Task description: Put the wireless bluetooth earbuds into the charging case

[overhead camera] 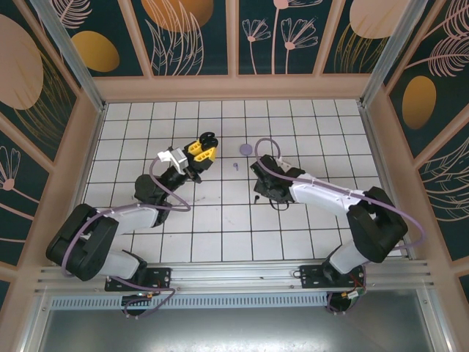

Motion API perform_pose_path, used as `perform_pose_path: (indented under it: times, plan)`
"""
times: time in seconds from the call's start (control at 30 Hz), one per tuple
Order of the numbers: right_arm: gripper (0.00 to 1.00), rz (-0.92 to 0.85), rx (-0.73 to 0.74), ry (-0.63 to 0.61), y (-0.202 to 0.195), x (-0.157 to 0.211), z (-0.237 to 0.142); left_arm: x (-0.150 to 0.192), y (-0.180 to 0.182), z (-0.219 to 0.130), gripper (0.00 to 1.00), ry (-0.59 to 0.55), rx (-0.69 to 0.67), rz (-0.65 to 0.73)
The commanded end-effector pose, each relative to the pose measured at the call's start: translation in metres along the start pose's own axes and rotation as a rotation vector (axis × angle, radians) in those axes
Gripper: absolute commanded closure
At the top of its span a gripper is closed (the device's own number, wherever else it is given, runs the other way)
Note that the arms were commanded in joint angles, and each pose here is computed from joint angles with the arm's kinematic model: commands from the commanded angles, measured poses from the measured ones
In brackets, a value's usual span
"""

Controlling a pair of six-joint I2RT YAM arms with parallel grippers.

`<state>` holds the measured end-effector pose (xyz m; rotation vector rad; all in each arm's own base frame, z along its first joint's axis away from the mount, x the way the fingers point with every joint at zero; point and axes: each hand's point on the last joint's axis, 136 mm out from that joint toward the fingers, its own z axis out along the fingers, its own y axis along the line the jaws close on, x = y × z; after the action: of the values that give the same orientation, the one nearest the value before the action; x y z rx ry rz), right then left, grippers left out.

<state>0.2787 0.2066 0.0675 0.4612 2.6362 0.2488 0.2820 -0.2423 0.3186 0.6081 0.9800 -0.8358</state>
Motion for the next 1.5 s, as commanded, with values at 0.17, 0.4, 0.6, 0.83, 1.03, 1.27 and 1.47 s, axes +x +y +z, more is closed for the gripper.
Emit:
perform_pose_path:
  times: [0.17,0.4,0.6,0.83,1.03,1.27,1.47]
  plan:
    - [0.48,-0.018,0.014,0.06,0.018,0.02,0.02,-0.013,-0.004,-0.006,1.0,-0.032,-0.009,0.013]
    - [0.5,-0.07,0.045,0.077,0.02,0.028,0.034,-0.016,-0.008,-0.009,1.0,-0.037,0.003,0.014]
    - [0.54,-0.095,0.036,0.083,0.024,0.03,0.04,-0.017,-0.01,-0.01,1.0,-0.036,0.011,0.016]
    - [0.59,-0.108,0.047,0.081,0.026,0.029,0.047,-0.015,-0.01,-0.01,1.0,-0.027,0.011,0.02]
    - [0.63,-0.116,0.044,0.086,0.029,0.029,0.05,-0.015,-0.01,-0.009,1.0,-0.026,0.011,0.027]
    - [0.68,-0.117,0.038,0.093,0.028,0.031,0.049,-0.014,-0.009,-0.008,1.0,-0.021,0.009,0.026]
    - [0.68,-0.115,0.035,0.099,0.022,0.037,0.047,-0.014,-0.009,-0.007,1.0,-0.021,0.011,0.027]
